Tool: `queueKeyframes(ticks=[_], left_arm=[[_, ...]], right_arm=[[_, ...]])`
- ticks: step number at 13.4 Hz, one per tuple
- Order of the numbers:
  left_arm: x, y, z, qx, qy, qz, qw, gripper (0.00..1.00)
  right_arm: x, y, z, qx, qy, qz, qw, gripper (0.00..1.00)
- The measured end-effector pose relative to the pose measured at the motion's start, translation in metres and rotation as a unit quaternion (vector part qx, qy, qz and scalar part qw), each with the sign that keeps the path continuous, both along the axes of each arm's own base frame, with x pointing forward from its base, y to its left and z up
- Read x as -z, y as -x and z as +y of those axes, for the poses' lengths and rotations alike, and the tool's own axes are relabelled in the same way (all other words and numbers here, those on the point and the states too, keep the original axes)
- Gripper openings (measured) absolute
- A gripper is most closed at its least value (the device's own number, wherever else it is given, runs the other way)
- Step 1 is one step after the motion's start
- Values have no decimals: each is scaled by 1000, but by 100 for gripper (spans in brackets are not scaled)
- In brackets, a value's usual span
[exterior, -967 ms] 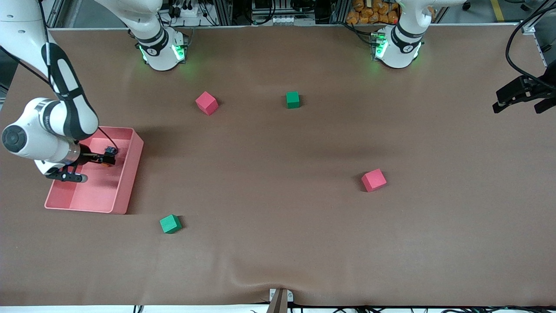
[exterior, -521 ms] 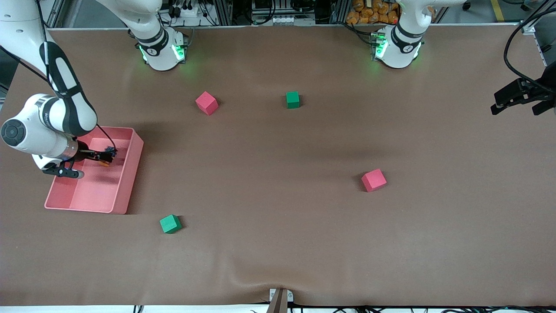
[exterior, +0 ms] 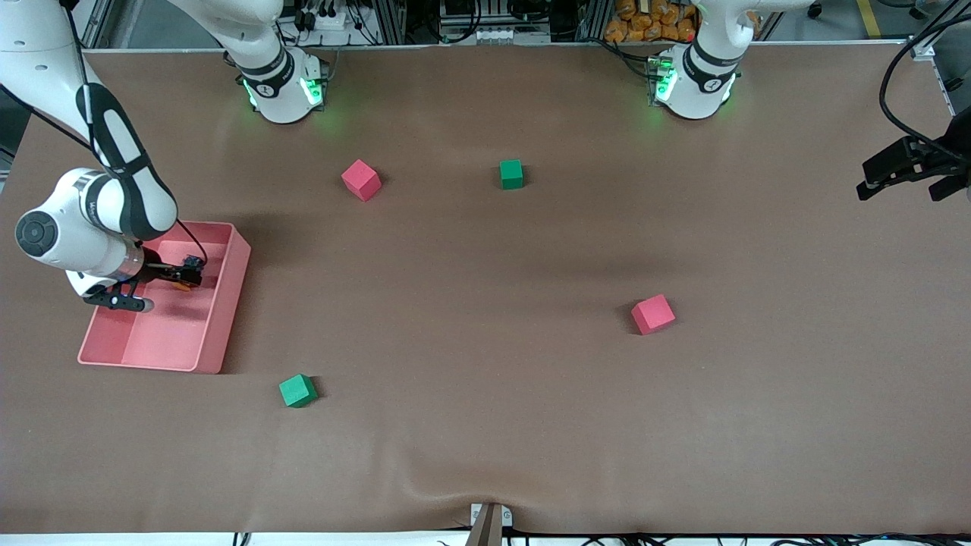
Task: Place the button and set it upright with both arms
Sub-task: 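Lower the right gripper into the tray and close on the button, then lift the yellow button out of the tray with the right gripper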
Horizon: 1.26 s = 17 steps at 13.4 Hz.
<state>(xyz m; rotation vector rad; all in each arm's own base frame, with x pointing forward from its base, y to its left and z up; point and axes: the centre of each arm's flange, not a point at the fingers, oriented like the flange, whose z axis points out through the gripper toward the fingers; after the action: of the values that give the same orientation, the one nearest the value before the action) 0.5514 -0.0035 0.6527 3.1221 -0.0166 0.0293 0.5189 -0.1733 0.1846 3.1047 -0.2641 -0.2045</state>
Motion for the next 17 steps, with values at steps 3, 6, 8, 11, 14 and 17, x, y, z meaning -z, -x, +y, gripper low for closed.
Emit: queueKeyframes(ticks=[3,6,8,11,14,17], left_arm=[[0,0,0,0,0,0,1000,100],[0,0,0,0,0,0,1000,100],[0,0,-1,1,0,0,1000,100],[0,0,-1,1,0,0,1000,100],[0,0,-2,2,0,0,1000,100],[0,0,-2,2,0,0,1000,100]], right_arm=[[0,0,0,0,0,0,1000,84],[0,0,0,0,0,0,1000,47],[0,0,0,0,0,-1,1000,33],[-1,-2,0,0,1,-5,1000,33],[-14,-11,-2,-5,6,-21,1000,33],[-45,-21,-3,-27,5,-19,999,33]])
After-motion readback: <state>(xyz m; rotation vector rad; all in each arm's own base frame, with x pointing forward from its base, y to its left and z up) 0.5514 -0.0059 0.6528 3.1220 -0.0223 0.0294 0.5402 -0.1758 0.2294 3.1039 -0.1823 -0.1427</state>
